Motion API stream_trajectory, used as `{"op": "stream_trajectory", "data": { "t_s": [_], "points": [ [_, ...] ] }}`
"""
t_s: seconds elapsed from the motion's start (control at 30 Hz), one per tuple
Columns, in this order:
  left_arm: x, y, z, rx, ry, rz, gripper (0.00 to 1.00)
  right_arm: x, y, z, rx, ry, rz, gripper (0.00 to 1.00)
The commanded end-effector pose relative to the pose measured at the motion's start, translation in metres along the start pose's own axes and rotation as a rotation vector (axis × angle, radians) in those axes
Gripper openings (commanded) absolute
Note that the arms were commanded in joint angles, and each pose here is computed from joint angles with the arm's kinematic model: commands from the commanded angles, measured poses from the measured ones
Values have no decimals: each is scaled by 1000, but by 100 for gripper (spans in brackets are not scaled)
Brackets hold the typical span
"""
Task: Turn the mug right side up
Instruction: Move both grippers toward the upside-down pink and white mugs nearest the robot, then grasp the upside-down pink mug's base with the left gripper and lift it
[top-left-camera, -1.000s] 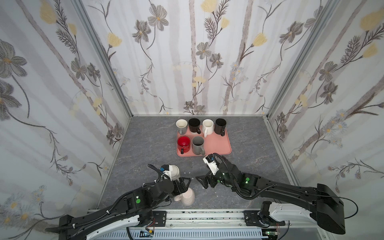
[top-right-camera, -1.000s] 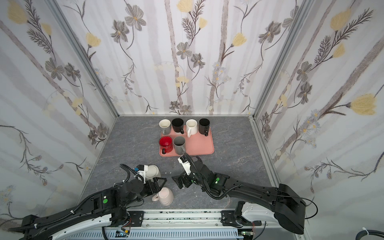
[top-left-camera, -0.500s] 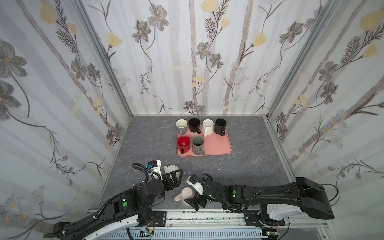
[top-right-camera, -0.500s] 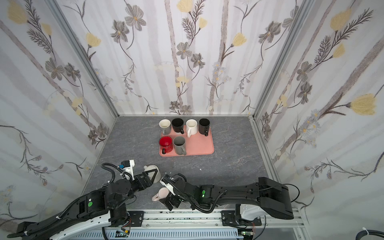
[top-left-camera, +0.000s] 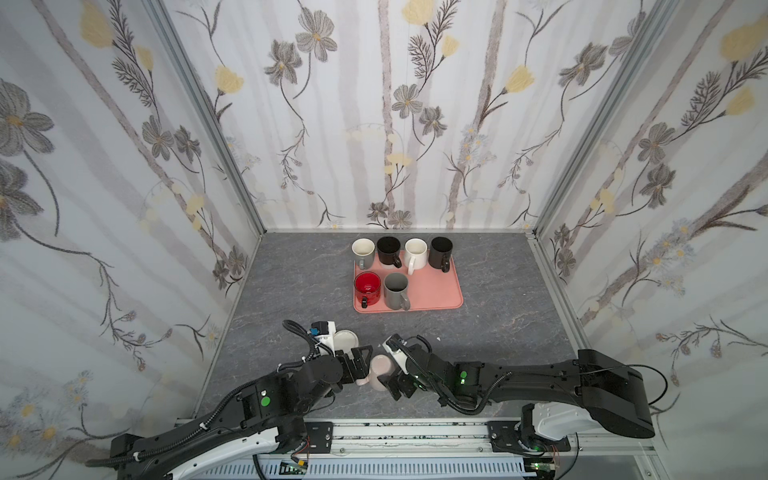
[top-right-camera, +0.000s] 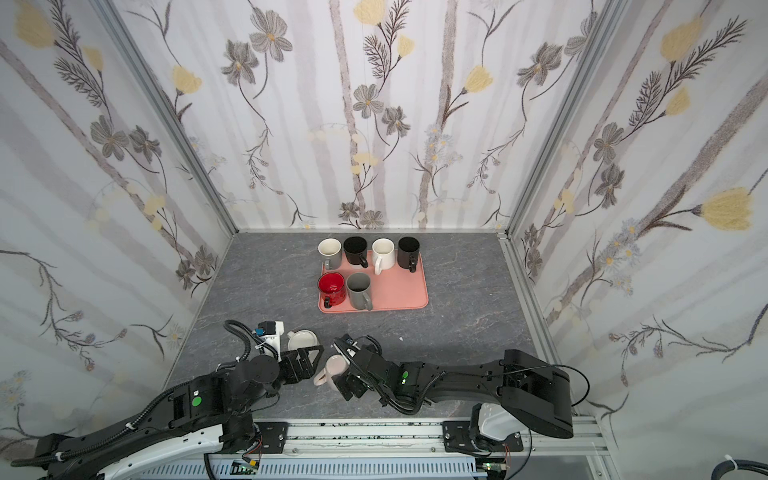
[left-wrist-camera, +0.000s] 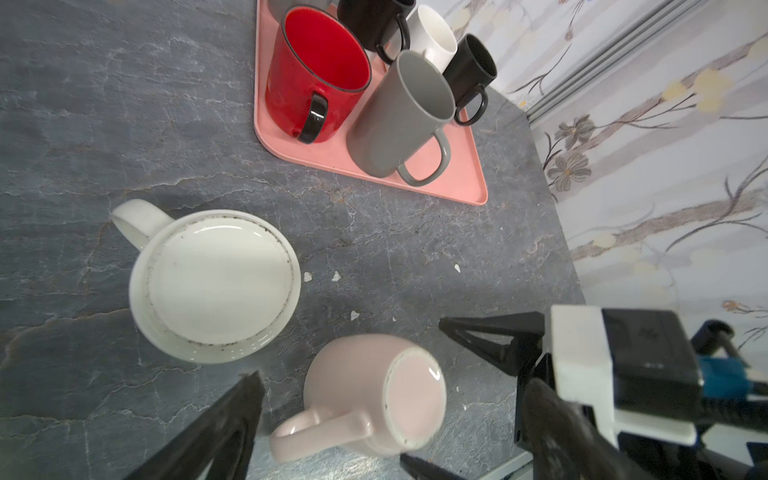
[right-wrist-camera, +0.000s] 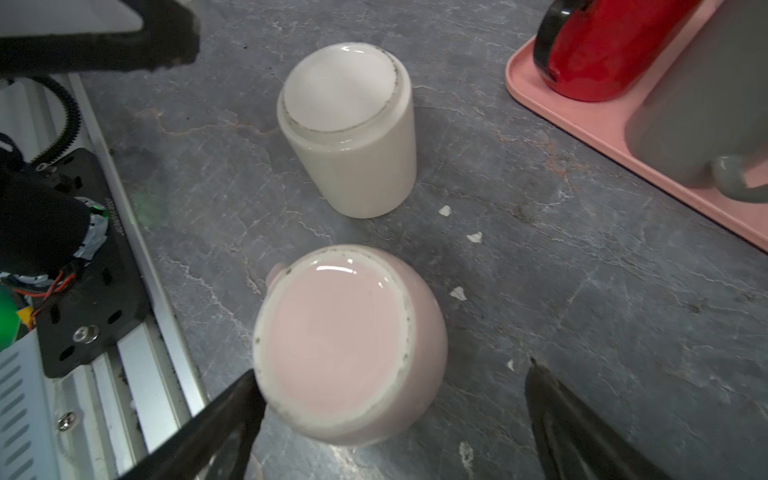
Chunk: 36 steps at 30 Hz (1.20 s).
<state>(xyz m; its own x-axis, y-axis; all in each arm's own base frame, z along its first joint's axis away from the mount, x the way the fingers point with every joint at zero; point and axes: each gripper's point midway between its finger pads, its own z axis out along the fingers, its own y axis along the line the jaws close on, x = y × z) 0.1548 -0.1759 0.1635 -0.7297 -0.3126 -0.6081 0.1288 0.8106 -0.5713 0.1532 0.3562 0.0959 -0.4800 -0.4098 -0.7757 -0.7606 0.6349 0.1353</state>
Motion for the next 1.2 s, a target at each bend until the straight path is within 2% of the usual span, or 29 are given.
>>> {"op": "stream_trajectory", "data": {
  "t_s": [0.0, 0.2, 0.43, 0.6, 0.83, 1.0, 1.17],
  "points": [
    [14, -9, 12, 18, 63, 64, 91, -1, -23, 0, 64, -10, 56, 96],
    [32, -2, 34, -53, 121, 168, 76, -2, -57, -3, 103, -26, 156, 96],
    [41, 3, 51, -132, 140, 309, 66, -10, -74, -22, 92, -95, 219, 96],
    [39, 0, 63, -189, 99, 420, 65, -17, -82, -32, 93, -129, 237, 96],
    [32, 6, 77, -254, 44, 504, 50, -25, -86, -42, 85, -160, 252, 96],
    [39, 7, 86, -225, 73, 503, 42, -26, -87, -45, 82, -170, 253, 96],
    [46, -6, 91, -133, 92, 516, 34, -28, -88, -46, 81, -176, 256, 96]
  ]
}}
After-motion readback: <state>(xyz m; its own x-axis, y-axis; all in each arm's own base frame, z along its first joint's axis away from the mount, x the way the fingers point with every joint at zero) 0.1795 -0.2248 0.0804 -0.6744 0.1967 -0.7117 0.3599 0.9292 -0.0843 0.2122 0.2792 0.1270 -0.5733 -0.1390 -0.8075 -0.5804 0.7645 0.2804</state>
